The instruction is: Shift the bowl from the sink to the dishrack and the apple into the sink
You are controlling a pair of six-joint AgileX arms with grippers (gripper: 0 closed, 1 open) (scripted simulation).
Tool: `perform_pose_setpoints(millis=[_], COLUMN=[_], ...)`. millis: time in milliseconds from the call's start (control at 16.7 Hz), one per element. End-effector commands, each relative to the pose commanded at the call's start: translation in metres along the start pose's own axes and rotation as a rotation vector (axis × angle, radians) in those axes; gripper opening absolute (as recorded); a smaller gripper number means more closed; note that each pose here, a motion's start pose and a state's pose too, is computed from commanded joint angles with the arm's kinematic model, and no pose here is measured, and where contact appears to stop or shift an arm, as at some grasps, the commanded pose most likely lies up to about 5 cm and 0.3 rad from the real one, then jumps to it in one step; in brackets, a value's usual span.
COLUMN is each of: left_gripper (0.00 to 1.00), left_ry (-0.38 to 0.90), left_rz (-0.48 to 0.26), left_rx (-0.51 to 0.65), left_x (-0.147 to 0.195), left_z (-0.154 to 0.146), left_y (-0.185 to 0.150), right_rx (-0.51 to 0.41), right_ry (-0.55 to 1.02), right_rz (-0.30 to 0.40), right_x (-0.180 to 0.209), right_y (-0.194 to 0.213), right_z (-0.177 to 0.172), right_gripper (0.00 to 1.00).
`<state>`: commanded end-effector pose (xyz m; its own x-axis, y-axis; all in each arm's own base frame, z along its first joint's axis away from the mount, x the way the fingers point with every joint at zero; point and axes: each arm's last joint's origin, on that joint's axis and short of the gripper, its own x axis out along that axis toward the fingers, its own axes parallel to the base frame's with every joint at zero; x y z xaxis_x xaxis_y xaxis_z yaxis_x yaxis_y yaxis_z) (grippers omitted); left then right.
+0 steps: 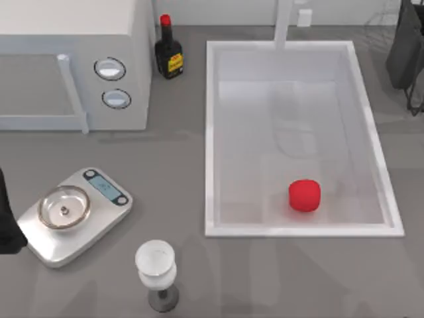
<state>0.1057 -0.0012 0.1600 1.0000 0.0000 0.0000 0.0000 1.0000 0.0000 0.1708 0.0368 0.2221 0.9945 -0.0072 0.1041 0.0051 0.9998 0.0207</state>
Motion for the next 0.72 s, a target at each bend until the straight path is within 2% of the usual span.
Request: perform_pose_setpoints(millis=[300, 720], left_gripper=[1.0, 1.0], left_ry=[0.0, 0.0], left_rz=[0.0, 0.0], left_rx=[0.0, 0.0], left_x=[0.0, 0.0], left_z=[0.0, 0.0], left_y=[0.0, 0.0], right_rx=[-0.017, -0.02], right_ry=[0.028, 0.104], right_rz=[0.003, 0.006], right_x=[-0.052, -0.071], right_y=[-0.029, -0.04], right_z=[-0.022, -0.054], right_gripper=[1.0, 1.0])
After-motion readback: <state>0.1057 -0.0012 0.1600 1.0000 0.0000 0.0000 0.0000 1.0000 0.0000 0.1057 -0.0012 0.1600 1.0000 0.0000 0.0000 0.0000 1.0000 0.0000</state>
